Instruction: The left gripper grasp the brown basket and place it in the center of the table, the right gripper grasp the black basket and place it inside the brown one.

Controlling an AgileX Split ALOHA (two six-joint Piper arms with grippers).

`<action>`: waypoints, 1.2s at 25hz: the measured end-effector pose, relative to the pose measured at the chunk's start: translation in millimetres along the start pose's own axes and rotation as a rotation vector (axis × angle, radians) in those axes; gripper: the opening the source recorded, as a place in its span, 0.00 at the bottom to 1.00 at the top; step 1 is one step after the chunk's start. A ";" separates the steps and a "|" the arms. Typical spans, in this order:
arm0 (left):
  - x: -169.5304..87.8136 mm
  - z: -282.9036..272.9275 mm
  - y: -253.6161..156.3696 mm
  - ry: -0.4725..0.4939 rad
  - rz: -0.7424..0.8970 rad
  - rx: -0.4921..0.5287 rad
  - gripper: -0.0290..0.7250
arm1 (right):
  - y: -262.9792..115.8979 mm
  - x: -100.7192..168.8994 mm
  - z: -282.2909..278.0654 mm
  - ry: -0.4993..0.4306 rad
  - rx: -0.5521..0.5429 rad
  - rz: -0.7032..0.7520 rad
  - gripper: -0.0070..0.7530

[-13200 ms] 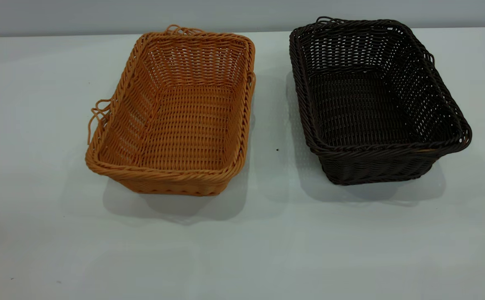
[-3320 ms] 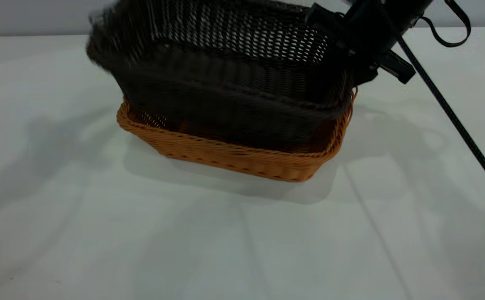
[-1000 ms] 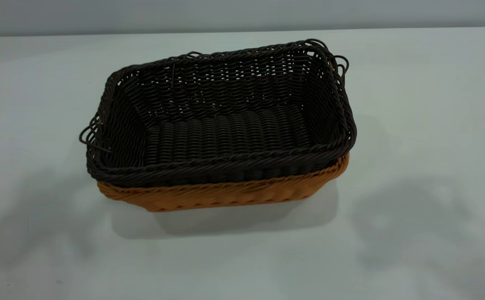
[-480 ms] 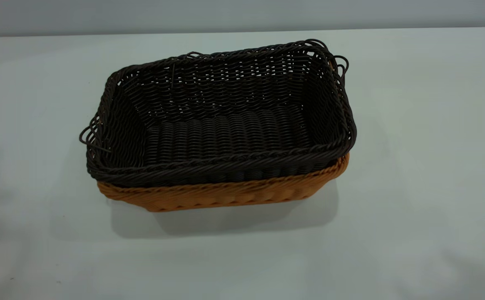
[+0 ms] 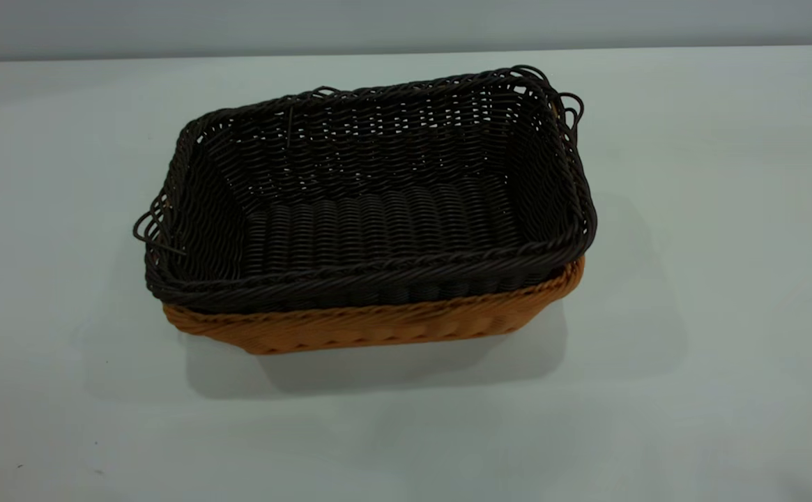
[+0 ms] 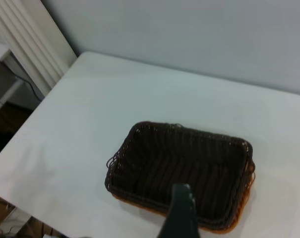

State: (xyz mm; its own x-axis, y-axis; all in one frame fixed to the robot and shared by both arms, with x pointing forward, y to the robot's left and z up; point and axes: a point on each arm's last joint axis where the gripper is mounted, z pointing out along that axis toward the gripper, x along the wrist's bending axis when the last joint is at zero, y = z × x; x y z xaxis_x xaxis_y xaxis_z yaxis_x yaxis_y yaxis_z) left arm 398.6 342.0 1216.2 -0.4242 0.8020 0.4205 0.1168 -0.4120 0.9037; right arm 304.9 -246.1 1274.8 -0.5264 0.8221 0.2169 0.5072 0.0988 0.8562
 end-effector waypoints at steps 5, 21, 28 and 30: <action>10.5 -20.7 -37.2 0.050 0.002 0.389 0.48 | -5.5 3.1 -14.6 -0.007 -0.040 -0.015 0.74; -19.1 -108.7 -62.1 -0.659 -0.026 0.761 0.49 | -84.2 -24.8 6.6 -0.175 0.124 -0.016 0.74; -4.4 -161.6 -55.7 -0.714 -0.165 0.546 0.60 | -160.1 -50.8 34.0 -0.300 0.296 -0.003 0.74; -6.8 -172.0 -60.4 -0.744 -0.218 0.528 0.65 | -183.2 -57.9 44.6 -0.324 0.341 0.018 0.74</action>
State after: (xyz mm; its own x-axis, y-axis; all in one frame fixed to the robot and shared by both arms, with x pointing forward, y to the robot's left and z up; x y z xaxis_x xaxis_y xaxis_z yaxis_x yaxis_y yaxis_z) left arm 240.0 287.0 1144.9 0.1775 0.9840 0.0161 0.5721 -0.1165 0.8119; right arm 272.9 -286.8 1084.4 -0.3027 0.9527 0.0258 0.7377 0.2171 0.6393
